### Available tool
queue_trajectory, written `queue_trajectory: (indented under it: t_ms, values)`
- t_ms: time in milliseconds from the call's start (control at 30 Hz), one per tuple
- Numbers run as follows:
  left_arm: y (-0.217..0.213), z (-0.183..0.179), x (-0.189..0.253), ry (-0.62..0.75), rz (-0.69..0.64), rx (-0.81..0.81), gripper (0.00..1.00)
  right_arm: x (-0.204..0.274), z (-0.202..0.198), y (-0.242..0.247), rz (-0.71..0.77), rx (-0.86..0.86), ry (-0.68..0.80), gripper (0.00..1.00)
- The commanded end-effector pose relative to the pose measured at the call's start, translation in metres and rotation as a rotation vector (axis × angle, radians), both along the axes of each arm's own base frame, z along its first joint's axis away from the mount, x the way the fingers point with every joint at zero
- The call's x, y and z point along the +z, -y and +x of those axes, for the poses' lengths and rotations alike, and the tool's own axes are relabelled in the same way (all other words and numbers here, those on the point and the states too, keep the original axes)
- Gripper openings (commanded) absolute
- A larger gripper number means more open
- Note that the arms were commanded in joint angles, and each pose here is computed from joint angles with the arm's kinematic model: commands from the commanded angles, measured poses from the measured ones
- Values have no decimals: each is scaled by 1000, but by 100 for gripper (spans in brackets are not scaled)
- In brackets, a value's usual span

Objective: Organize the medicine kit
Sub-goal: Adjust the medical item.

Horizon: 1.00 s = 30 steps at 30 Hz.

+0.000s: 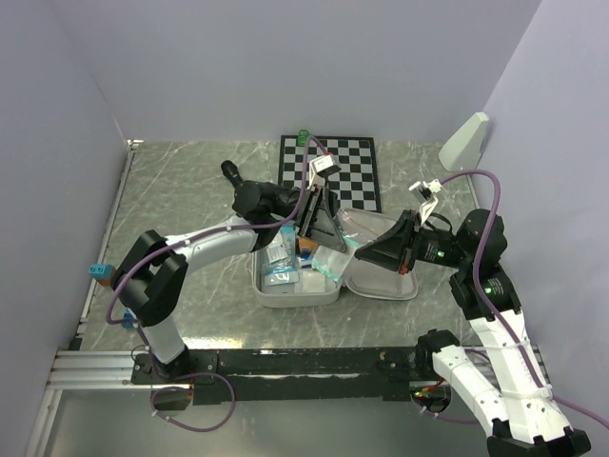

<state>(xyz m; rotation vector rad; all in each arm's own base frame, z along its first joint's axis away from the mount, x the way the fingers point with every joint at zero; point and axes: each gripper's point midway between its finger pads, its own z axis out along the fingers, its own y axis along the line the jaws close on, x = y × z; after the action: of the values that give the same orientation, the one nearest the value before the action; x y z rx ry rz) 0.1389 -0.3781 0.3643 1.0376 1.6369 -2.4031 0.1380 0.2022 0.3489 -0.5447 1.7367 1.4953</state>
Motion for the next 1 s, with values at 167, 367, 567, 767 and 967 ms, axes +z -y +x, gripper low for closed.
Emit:
queue_trajectory:
  t_ms: [167,367,567,767,967]
  values:
    - [-31,-25,39,421,-402,10,1,2,4,3,-29,-48,56,0]
    - [-45,2,34,393,-401,141,1,-19,27,15,-116,-209,-12,63]
    - [-65,48,18,374,-350,385,1,-75,65,47,-271,-509,-184,77]
    - [-65,75,4,429,-210,629,1,-151,85,84,-395,-767,-444,83]
    - [-74,84,0,499,-139,776,1,-198,88,124,-333,-984,-608,92]
